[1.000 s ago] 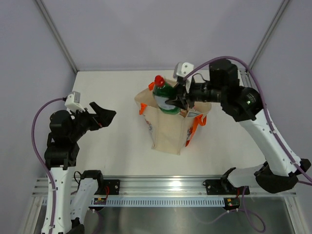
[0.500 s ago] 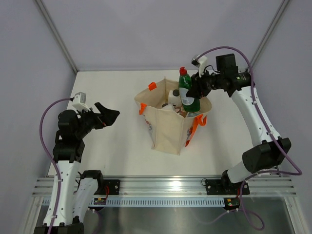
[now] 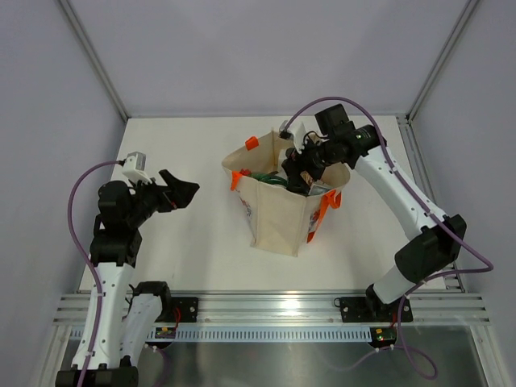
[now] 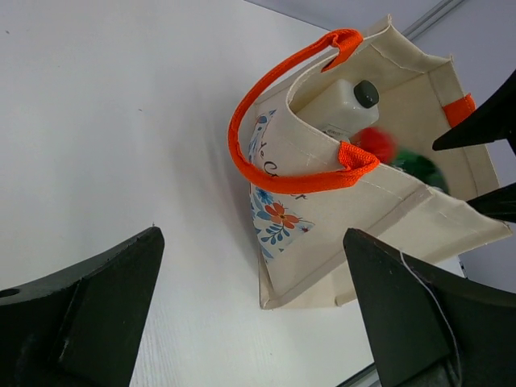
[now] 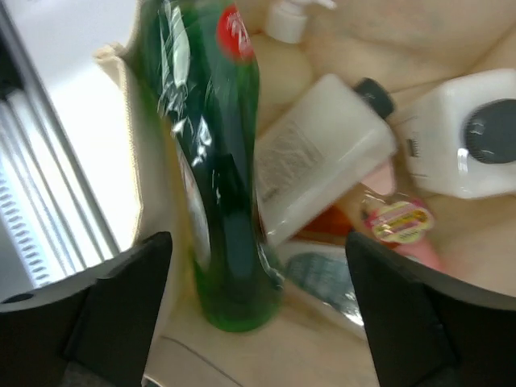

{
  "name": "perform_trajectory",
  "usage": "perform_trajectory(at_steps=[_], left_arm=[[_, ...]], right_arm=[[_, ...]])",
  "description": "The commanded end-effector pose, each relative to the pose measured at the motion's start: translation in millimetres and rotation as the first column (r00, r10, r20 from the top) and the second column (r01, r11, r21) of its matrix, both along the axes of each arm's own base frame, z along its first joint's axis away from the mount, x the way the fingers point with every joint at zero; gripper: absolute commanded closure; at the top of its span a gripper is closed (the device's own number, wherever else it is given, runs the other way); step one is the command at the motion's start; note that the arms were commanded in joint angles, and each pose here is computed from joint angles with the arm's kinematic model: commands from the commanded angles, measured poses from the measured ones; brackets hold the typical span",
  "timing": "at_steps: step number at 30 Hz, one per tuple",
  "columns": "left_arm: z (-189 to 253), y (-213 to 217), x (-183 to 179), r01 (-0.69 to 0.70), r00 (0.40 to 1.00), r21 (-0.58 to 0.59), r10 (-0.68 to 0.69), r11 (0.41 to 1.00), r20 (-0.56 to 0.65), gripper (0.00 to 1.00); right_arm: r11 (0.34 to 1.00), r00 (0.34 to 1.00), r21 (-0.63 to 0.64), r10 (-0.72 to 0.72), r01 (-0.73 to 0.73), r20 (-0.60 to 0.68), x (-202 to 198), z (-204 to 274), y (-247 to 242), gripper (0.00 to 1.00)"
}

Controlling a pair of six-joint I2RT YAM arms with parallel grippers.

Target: Place the personal care products into the canvas bag

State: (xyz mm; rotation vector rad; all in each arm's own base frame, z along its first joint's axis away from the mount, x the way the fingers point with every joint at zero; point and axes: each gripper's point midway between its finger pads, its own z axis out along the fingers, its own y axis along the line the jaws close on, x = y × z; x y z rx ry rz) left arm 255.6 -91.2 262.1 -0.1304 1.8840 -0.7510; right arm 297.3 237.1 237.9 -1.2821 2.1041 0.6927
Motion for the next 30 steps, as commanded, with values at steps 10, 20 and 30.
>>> perform_trajectory(at_steps=[10,20,30], left_arm=[[1.9,2.0,-4.1,0.012,0.999,0.045,-0.014,0.999,0.043,0.01],[-30.4,17.6,-11.5,-0.052,0.998,0.122,0.056,0.991,-0.028,0.01],[-27.7,21.1,-12.6,-0.073,0.997,0.131,0.075,0.989,-0.008,0.01]], right_arm=[[0.916,0.856,0.234,-0.39,0.325,0.339,26.3,136.8,-76.0,0.01],[0.493,0.338,0.403,-0.853,0.771,0.397,8.2,115.9,-196.5,0.01],[0.365,0.221,0.464,-0.916,0.807,0.335,-15.7,106.9,-223.6,0.0]])
